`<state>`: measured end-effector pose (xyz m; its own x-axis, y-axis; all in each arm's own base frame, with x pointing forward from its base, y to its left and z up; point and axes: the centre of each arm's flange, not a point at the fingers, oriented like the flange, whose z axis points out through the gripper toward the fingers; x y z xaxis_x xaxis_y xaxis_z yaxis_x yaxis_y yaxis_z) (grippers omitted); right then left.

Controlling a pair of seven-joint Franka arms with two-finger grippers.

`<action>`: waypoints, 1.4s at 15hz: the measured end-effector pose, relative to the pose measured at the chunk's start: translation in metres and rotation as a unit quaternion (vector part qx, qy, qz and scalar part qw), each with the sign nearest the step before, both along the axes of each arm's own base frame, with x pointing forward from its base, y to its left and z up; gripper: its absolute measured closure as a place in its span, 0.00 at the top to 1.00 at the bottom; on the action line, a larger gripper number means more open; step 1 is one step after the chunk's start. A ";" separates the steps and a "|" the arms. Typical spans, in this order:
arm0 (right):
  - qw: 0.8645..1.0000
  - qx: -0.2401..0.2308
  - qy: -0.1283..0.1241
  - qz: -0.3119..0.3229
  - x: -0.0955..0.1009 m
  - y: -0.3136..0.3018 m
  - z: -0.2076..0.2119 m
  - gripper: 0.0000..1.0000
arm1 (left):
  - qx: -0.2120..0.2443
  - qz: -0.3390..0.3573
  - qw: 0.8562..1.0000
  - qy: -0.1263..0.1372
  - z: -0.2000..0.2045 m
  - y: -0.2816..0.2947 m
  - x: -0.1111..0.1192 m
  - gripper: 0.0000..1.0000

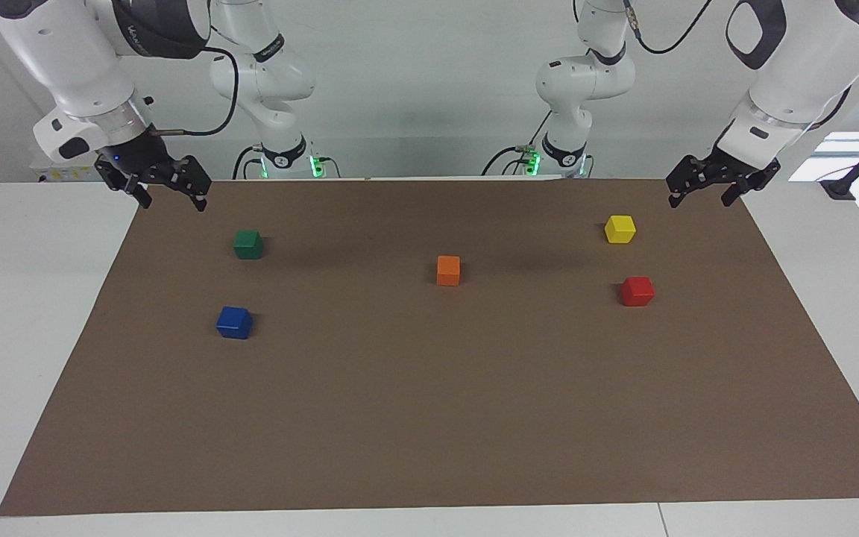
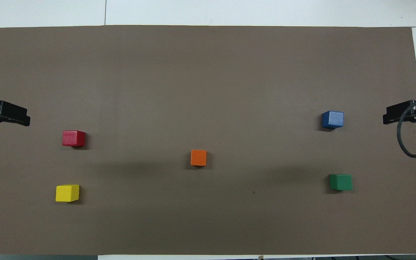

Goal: Transfer red block to right arm and stack on blue block
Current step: 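Reach the left gripper down to the red block and grasp it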

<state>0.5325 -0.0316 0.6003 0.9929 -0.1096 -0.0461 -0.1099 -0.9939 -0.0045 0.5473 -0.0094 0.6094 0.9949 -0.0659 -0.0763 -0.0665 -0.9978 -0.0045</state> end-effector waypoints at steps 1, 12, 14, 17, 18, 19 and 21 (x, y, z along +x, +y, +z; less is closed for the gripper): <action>1.000 0.000 0.000 0.000 0.000 0.000 0.000 1.00 | 0.000 0.000 1.000 0.000 0.000 0.000 0.000 1.00; 1.000 0.000 0.000 0.003 0.000 0.003 0.000 1.00 | 0.000 0.012 1.000 -0.025 -0.010 0.013 0.009 1.00; 1.000 0.000 -0.001 0.003 0.000 0.003 0.000 1.00 | -0.001 0.013 0.999 -0.030 -0.038 0.015 0.015 1.00; 1.000 0.000 -0.004 0.012 0.001 0.006 0.001 1.00 | -0.001 0.013 1.000 -0.026 -0.094 0.016 0.022 1.00; 1.000 0.002 -0.004 0.020 0.001 0.009 0.001 1.00 | -0.002 0.013 1.000 -0.026 -0.115 0.016 0.023 1.00; 1.000 0.009 -0.005 0.024 0.001 0.013 0.001 1.00 | -0.002 0.013 1.000 -0.026 -0.136 0.016 0.023 1.00; 0.999 0.028 -0.007 0.026 0.002 0.021 0.001 1.00 | -0.003 0.013 1.000 -0.028 -0.172 0.017 0.019 1.00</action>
<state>0.5343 -0.0104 0.6017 0.9978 -0.0547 -0.0363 -0.0569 -0.9965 -0.0614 0.5661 0.0071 0.4374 0.9990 -0.0401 -0.0209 -0.0401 -0.9992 -0.0023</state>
